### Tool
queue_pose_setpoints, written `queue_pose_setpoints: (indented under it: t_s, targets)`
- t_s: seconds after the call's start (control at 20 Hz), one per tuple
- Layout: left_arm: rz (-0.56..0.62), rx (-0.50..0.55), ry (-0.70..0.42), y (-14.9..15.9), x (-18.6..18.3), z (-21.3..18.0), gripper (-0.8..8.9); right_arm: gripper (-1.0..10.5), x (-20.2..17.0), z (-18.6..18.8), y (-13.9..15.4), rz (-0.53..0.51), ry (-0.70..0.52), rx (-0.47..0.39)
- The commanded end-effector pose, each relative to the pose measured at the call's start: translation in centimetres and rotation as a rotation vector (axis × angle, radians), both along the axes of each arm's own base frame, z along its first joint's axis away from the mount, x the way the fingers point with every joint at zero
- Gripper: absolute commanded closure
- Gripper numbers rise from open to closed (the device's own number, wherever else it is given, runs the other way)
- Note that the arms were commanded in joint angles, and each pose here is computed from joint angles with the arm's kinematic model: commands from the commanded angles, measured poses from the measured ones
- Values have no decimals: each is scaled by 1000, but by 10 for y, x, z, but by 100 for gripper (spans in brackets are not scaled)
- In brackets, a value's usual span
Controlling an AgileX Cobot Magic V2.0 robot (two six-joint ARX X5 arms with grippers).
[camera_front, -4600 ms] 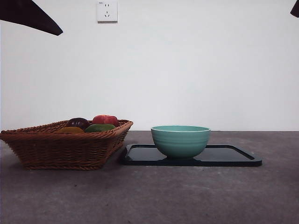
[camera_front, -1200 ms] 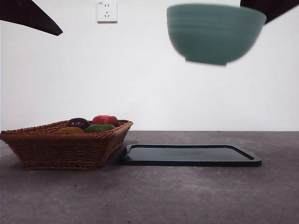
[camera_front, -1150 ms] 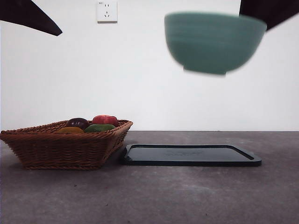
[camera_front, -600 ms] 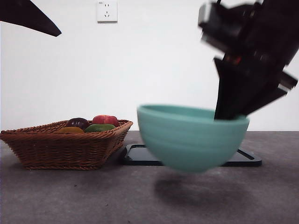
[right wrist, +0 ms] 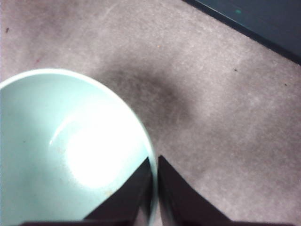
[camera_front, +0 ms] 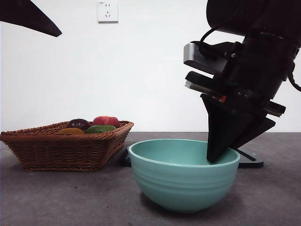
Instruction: Pick up the wifruite, put it on the bowl, pick up the plate, put it on desk
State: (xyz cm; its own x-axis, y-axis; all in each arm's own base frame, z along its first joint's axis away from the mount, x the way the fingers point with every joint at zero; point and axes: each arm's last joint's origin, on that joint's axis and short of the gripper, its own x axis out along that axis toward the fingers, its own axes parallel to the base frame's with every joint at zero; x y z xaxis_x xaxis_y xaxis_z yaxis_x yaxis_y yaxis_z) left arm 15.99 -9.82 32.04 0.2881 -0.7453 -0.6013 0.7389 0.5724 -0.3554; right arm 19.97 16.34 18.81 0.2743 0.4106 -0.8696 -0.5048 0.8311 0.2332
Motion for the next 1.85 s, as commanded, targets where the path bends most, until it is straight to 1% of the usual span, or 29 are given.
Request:
queue_pose_setpoints:
  t_s: [0.05,0.2,0.3,0.45,0.55,0.8,1.0,1.1,1.25,1.4,1.55,1.85]
  targets:
    - [-14,-8,-22,-2,1,5,439,919,1,-1,4,-2,0,1]
    - [-15,-8,-22,-2,1,5,439,769,1,-1,4,-2,1,2]
    - [-14,-8,-21,-2,1,5,439,727,1,0,4,-7,2,4]
    - [-14,-7,-19,-2,1,5,439,723,1,4,4,-9,-7,12]
    - [-14,-6,-17,-2,1,5,439,723,-1,15,2,-9,-31,31]
    - [-14,-7,-18,-2,1,5,439,723,-15,63,-10,-19,-134,92]
    - [-14,-6,-17,-2,1,5,439,723,-38,103,-28,-11,-205,153]
    - [-14,-6,-17,-2,1,5,439,723,-51,116,-37,8,-218,195]
    - [-14,-5,-14,-1,0,5,439,723,-68,125,-50,28,-211,223]
    - [-14,-2,-9,-1,0,5,439,723,-80,125,-58,54,-150,223]
    - [-14,3,1,-1,-1,4,439,723,-83,123,-60,55,-120,203]
    - [-14,4,3,-1,-1,4,439,723,-83,123,-60,55,-121,203]
